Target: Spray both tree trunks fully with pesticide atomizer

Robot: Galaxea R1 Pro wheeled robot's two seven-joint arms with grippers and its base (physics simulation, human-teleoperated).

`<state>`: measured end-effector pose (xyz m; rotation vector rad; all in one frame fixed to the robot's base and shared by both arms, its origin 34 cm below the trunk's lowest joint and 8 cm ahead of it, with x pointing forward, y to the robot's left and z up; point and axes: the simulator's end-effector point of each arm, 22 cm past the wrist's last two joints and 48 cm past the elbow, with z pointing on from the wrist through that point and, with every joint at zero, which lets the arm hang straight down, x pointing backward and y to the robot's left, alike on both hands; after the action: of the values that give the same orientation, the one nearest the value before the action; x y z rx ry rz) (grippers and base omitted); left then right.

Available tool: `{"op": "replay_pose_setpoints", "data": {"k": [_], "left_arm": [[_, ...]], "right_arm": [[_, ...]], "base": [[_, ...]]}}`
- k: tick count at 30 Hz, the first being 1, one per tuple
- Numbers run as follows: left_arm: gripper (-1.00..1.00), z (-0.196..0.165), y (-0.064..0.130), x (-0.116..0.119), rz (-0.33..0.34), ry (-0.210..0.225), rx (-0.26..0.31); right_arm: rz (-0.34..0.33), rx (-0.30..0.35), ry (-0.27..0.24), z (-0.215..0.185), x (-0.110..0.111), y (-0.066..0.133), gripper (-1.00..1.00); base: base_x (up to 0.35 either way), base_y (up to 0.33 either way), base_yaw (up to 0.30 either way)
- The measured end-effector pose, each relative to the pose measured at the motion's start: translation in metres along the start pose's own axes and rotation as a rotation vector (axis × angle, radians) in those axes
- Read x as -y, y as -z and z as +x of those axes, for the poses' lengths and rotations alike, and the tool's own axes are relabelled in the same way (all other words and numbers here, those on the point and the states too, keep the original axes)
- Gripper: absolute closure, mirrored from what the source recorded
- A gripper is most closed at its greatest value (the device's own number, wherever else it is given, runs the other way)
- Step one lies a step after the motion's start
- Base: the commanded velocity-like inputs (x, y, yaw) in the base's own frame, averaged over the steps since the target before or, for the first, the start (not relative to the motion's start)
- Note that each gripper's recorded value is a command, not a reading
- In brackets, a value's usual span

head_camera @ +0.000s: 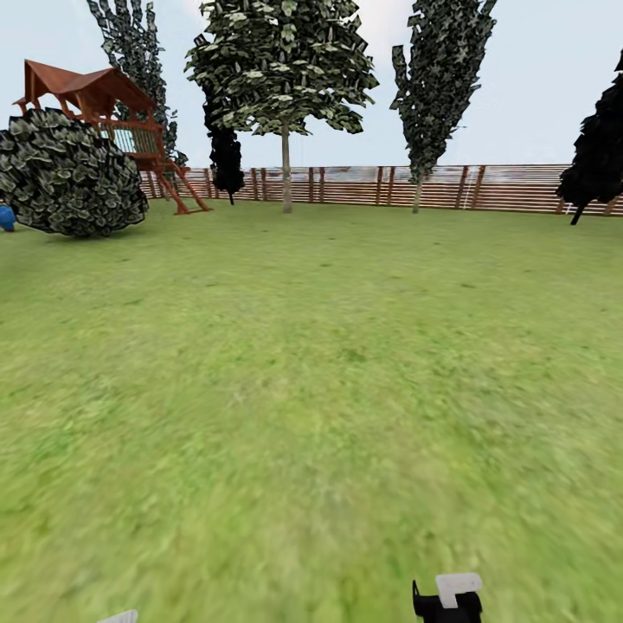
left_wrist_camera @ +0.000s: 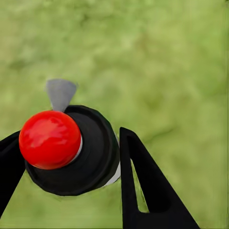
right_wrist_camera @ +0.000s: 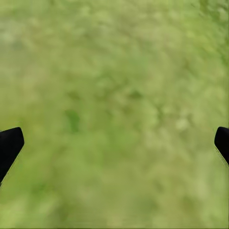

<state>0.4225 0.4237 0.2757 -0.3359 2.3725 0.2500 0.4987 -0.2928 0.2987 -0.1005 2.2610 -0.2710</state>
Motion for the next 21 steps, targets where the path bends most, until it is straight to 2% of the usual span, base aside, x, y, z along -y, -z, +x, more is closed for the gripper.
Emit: {"op": "replay_pose_setpoints", "data": {"k": [16,21], "left_arm": [[1.0,-0.0002,-0.0001,-0.0011,-0.001,-0.001,0.0],[1.0,-0.0004,-0.0002,-0.0022,-0.003,-0.001,0.0]], "right_arm": [[-0.001,0.002,0.005,-0.0008,-0.0006,-0.0001,-1.0],[0.002,0.001,0.007,-0.0004,0.0022,-0.0005,-1.0]], "base": [[0.338,0.0,0.0],[0.322,0.128,0.0]]}}
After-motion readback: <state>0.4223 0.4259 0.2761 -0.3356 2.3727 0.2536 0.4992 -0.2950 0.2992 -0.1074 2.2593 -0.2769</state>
